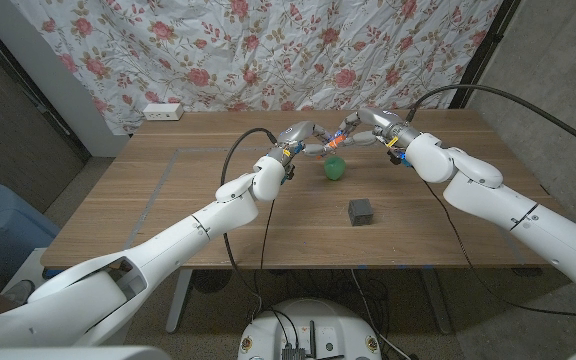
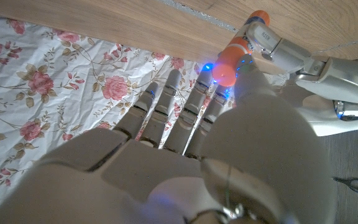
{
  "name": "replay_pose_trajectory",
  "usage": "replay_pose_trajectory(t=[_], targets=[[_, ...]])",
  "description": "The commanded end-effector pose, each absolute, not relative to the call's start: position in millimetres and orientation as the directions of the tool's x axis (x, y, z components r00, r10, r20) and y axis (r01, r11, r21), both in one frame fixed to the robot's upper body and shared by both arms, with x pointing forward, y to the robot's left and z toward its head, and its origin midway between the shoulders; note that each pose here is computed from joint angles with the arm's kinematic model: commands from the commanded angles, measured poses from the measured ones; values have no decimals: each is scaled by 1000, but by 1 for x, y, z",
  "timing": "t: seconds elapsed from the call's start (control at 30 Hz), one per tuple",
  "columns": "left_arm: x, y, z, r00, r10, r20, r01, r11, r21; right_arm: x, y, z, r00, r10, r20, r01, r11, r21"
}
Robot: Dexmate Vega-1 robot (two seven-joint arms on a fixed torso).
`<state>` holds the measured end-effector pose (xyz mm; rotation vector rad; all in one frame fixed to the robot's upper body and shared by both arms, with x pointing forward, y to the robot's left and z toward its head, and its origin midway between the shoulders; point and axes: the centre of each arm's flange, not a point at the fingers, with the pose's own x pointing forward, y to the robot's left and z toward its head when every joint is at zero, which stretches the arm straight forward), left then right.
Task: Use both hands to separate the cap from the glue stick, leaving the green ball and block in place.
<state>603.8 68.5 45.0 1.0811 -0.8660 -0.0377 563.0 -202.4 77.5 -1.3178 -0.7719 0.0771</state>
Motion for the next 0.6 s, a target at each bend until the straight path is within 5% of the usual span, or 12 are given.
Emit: replay_pose_trajectory(t=[0.03,0.6], targets=[[605,71,46,682,-420,598,-374,503,779,562,-201,78,753,467,464,370,283,-885],[607,73,44,691,-414,592,-371,500,783,565,-201,82,756,463,463,368,283,-885]])
